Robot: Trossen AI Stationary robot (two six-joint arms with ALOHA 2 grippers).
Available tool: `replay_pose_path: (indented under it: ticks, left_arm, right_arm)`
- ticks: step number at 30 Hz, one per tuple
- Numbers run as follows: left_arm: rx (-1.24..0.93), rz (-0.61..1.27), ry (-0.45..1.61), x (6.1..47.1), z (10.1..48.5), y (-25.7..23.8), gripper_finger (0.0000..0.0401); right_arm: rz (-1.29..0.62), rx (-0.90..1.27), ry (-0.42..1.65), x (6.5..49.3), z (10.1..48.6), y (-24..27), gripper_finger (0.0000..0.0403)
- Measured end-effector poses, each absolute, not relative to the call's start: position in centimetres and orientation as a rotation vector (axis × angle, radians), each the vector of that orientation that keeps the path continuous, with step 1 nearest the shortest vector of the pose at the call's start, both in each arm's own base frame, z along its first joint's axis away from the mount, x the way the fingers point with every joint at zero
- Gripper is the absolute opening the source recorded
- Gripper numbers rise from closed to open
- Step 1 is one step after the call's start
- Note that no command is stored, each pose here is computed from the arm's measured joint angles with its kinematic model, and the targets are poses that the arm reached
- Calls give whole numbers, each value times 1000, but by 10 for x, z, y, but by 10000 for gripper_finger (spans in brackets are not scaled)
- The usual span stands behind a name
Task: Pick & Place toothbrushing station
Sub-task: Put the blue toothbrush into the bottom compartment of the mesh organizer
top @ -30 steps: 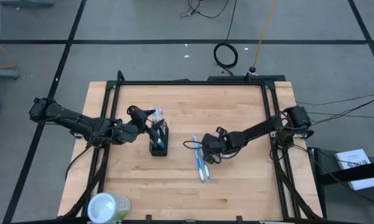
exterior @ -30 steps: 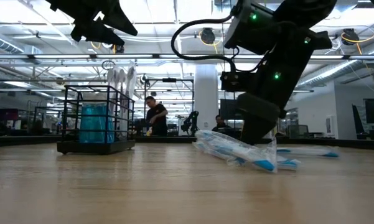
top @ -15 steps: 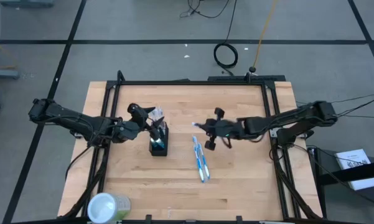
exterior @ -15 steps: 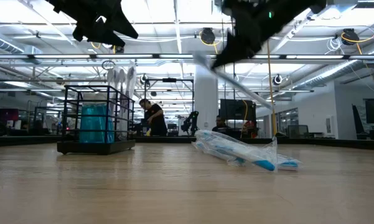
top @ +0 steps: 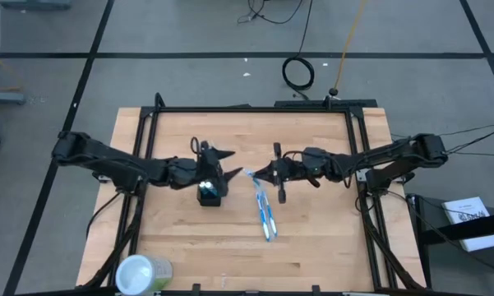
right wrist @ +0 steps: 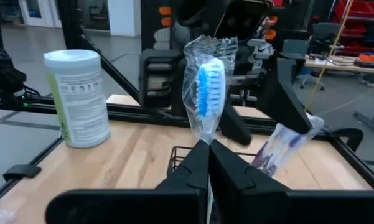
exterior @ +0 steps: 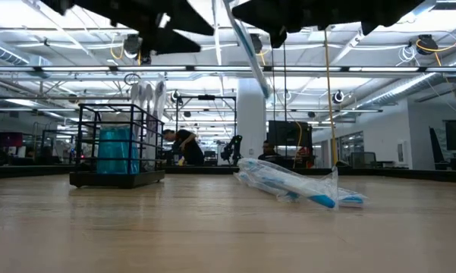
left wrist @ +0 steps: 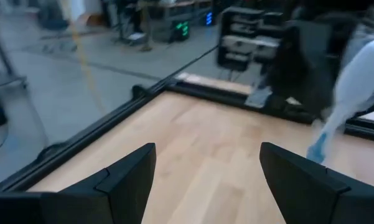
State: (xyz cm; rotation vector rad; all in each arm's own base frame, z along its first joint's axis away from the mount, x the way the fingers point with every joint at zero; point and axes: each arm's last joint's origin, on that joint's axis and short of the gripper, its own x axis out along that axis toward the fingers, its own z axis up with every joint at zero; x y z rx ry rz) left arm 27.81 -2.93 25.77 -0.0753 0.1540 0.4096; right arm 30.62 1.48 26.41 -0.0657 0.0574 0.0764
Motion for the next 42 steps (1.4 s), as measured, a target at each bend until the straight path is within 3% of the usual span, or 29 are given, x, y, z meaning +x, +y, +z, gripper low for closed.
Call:
replay_pose_path:
  ticks: [12,24,32,42]
  left_arm:
    - [-10,207,19,305,247,-37,296]
    - [40,350,148,291,248,-33,296]
    - [-75,66,89,293,254,-40,296]
    - [-111,48,-10,312,242,-39,296]
  right_arm:
    - [100,-65,63,306,264,17,0]
    - [97,-34,124,300,263,24,0]
    - [2,-44,131,299,264,21,0]
    - [12,-46,95,301,266,24,0]
